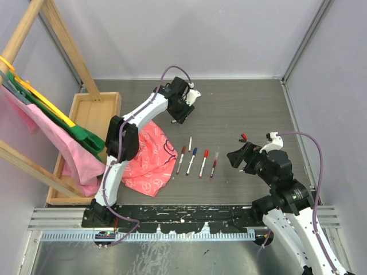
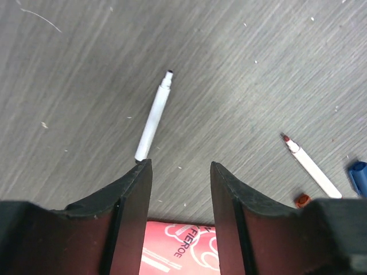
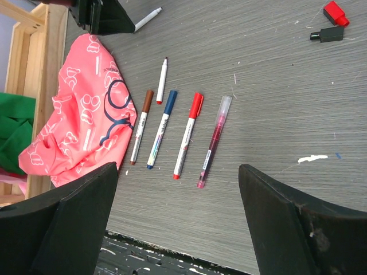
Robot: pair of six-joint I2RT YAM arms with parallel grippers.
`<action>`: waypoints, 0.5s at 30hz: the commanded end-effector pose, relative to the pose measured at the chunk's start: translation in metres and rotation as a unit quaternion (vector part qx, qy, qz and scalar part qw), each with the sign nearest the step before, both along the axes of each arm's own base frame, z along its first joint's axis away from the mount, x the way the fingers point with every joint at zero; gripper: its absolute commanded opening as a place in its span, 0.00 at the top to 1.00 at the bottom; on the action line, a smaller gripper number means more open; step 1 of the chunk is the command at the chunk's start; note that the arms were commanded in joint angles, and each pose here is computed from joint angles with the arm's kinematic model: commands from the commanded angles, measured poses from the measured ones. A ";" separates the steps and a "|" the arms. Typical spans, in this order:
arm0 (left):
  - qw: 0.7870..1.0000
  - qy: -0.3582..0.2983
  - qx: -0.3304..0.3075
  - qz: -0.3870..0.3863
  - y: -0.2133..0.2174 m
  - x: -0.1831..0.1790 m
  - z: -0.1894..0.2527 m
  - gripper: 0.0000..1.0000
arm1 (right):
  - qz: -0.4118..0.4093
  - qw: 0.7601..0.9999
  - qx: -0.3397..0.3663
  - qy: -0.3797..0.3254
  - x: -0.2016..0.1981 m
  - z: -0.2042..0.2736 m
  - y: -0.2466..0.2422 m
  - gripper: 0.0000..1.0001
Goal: Insert the pens into the pen caps
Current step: Pick up the pen from the center of the board.
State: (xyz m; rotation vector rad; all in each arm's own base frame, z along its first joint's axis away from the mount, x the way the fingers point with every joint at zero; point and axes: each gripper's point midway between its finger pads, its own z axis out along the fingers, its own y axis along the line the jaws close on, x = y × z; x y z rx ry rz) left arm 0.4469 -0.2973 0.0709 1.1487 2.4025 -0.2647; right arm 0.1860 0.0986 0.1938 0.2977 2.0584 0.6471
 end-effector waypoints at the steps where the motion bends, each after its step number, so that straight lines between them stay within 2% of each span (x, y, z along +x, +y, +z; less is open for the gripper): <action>1: 0.999 -0.044 0.004 0.003 0.004 0.024 0.015 0.51 | 0.008 1.000 -0.003 -0.017 0.005 0.006 0.002 0.09; 5: 0.999 -0.046 -0.004 0.002 0.005 0.033 0.017 0.46 | 0.008 1.000 -0.004 -0.014 0.006 0.004 0.002 0.09; 15: 1.000 -0.002 -0.011 -0.008 0.009 0.038 -0.005 0.45 | 0.013 1.000 -0.005 -0.009 0.006 0.001 0.004 0.09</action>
